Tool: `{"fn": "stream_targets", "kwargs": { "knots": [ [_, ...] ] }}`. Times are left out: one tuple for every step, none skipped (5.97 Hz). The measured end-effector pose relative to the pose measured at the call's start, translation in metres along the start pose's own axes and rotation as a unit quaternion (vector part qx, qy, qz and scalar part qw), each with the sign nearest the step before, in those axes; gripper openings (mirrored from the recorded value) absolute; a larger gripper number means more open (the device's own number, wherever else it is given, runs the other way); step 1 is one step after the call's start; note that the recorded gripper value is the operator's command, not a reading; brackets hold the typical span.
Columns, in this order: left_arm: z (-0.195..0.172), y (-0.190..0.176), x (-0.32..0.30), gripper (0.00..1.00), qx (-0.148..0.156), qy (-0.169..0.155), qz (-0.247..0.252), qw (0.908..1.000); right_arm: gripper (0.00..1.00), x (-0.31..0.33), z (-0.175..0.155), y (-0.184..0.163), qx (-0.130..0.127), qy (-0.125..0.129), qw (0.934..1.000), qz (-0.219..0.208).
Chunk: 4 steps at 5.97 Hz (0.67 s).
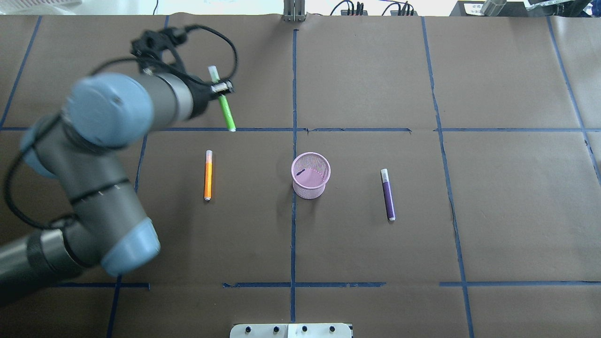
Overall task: Collect pens into pen holder
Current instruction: 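Carry the green marker with the left gripper over the pink cup and drop it in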
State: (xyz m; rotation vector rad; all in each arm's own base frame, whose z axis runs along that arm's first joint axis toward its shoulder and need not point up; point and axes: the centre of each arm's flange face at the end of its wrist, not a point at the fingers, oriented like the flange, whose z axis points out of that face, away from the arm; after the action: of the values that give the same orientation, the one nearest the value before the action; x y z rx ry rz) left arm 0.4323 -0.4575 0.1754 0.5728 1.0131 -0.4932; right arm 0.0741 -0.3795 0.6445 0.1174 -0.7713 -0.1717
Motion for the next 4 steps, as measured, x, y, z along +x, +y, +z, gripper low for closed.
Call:
{"fn": "stream_targets", "kwargs": {
  "knots": [
    [-0.001, 0.043, 0.029, 0.00, 0.025, -0.011, 0.000, 0.9996, 1.00, 0.001, 0.001, 0.000, -0.001, 0.001, 1.0000, 0.000],
    [-0.003, 0.071, 0.056, 0.00, 0.035, -0.017, -0.008, 0.9992, 1.00, 0.001, 0.001, 0.001, -0.001, 0.001, 1.0000, -0.002],
    [0.003, 0.092, 0.084, 0.00, 0.043, -0.024, -0.016, 0.9987, 1.00, 0.001, 0.001, 0.001, -0.001, 0.002, 1.0000, -0.003],
    [0.012, 0.112, 0.108, 0.00, 0.047, -0.030, -0.022, 0.9982, 1.00, 0.001, 0.001, 0.001, -0.001, 0.002, 1.0000, -0.004]
  ]
}}
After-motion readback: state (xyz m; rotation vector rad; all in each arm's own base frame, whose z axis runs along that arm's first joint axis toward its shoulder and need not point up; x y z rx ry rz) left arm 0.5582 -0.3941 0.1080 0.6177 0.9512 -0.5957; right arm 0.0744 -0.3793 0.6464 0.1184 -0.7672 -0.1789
